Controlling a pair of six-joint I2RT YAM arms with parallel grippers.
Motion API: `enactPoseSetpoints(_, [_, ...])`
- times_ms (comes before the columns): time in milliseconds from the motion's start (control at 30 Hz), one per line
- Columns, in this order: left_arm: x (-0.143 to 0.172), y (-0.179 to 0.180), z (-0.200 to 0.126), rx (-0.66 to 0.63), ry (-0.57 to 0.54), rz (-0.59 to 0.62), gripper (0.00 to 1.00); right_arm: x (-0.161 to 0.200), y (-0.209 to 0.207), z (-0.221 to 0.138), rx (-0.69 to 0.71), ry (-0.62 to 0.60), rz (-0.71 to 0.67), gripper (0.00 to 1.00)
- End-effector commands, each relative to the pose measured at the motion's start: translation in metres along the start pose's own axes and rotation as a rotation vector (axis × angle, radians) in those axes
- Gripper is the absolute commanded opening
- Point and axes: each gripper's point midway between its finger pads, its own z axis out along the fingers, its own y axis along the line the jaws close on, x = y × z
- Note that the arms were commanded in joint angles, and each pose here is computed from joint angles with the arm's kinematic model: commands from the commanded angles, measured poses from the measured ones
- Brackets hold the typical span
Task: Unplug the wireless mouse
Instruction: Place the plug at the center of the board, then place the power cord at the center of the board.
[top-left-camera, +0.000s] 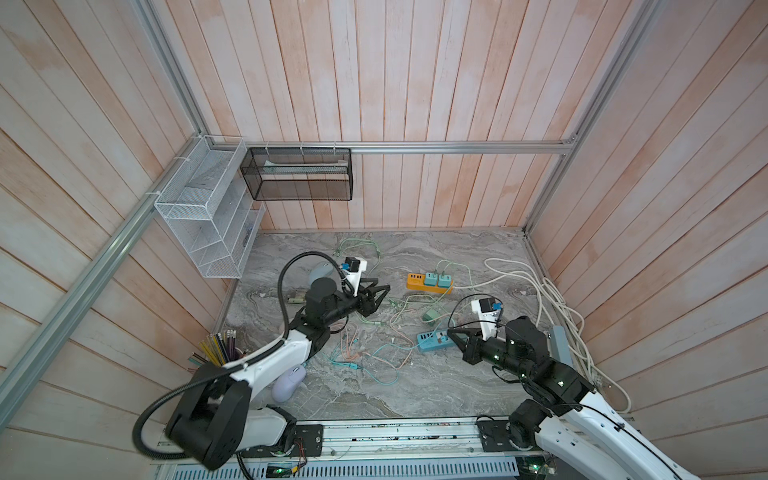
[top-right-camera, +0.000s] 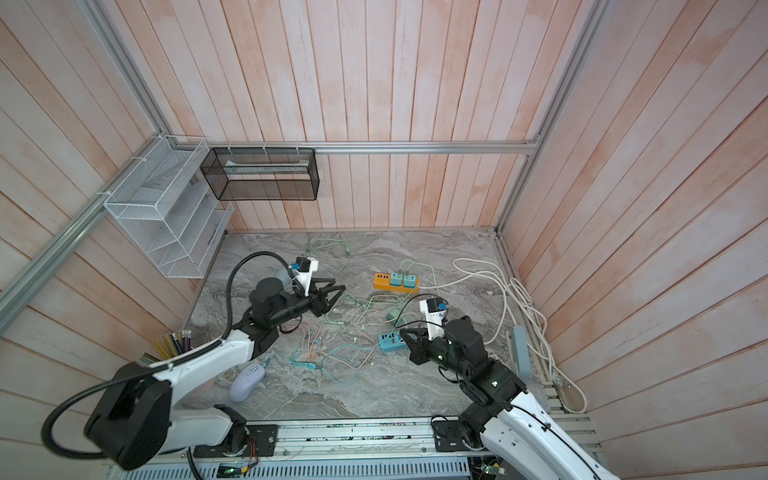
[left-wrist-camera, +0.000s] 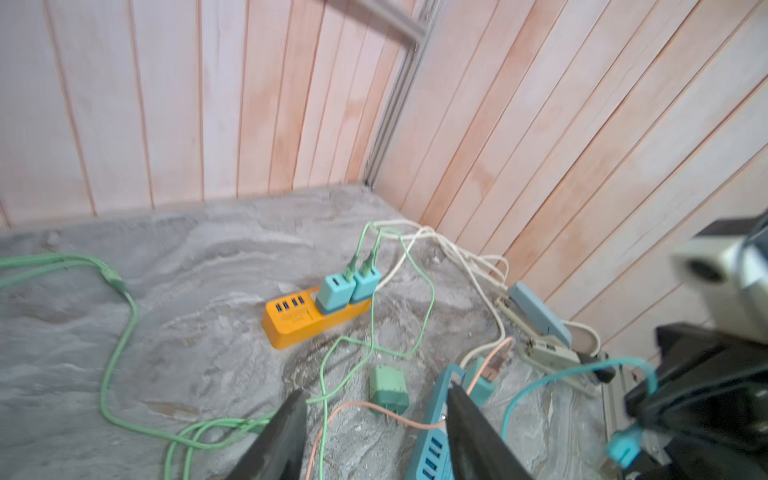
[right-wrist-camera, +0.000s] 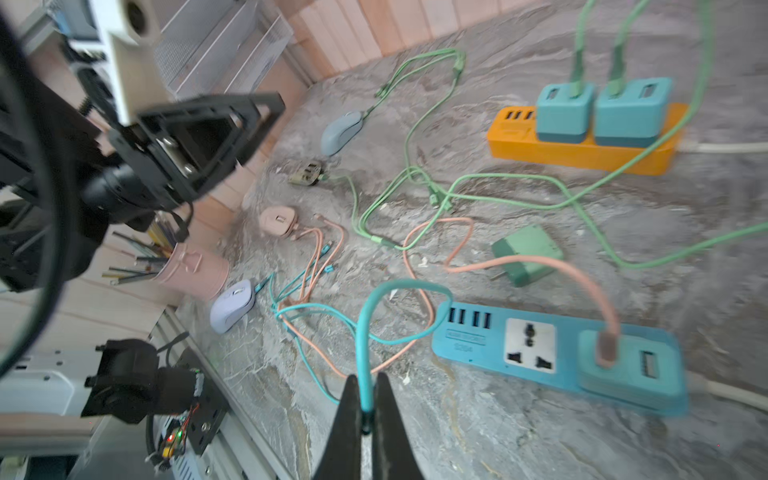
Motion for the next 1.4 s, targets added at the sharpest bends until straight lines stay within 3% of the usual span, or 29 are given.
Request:
enactPoseSetpoints(0, [0.014, 0.009, -0.035, -0.120, -0.007, -0.069, 0.59, 0.002, 0.038, 0.017, -0.104, -0.002, -0.085, 0.00])
enactPoseSetpoints(167, [0.028, -0.005, -0.086, -0.136, -0.060, -0.172, 0.59, 0.011, 0.117, 0.029, -0.239, 0.010, -0.304, 0.00])
enactPoseSetpoints(333, [0.040, -0.014, -0.115, -0.125, -0.098, -0.239, 0.63, 0.023, 0.179, 0.033, -0.370, 0.067, -0.448, 0.00])
enactPoseSetpoints(533, [0.038, -0.018, -0.133, -0.137, -0.140, -0.227, 0.64, 0.088, 0.210, 0.055, -0.529, 0.328, -0.473, 0.00])
enactPoseSetpoints(667, [0.035, -0.017, -0.137, -0.160, -0.144, -0.217, 0.64, 0.131, 0.192, 0.088, -0.457, 0.468, -0.470, 0.00])
enactPoseSetpoints(767, [0.029, -0.018, -0.138, -0.161, -0.152, -0.212, 0.64, 0.149, 0.175, 0.112, -0.377, 0.507, -0.485, 0.00])
enactPoseSetpoints(1067, [0.017, -0.023, -0.145, -0.169, -0.169, -0.170, 0.64, 0.140, 0.113, 0.172, -0.077, 0.479, -0.480, 0.05])
enactPoseSetpoints(1233, [0.017, -0.025, -0.146, -0.164, -0.165, -0.151, 0.65, 0.141, 0.093, 0.192, 0.025, 0.498, -0.512, 0.20])
enactPoseSetpoints(1367, [0.014, -0.026, -0.150, -0.170, -0.169, -0.128, 0.65, 0.150, 0.084, 0.203, 0.069, 0.542, -0.546, 0.43])
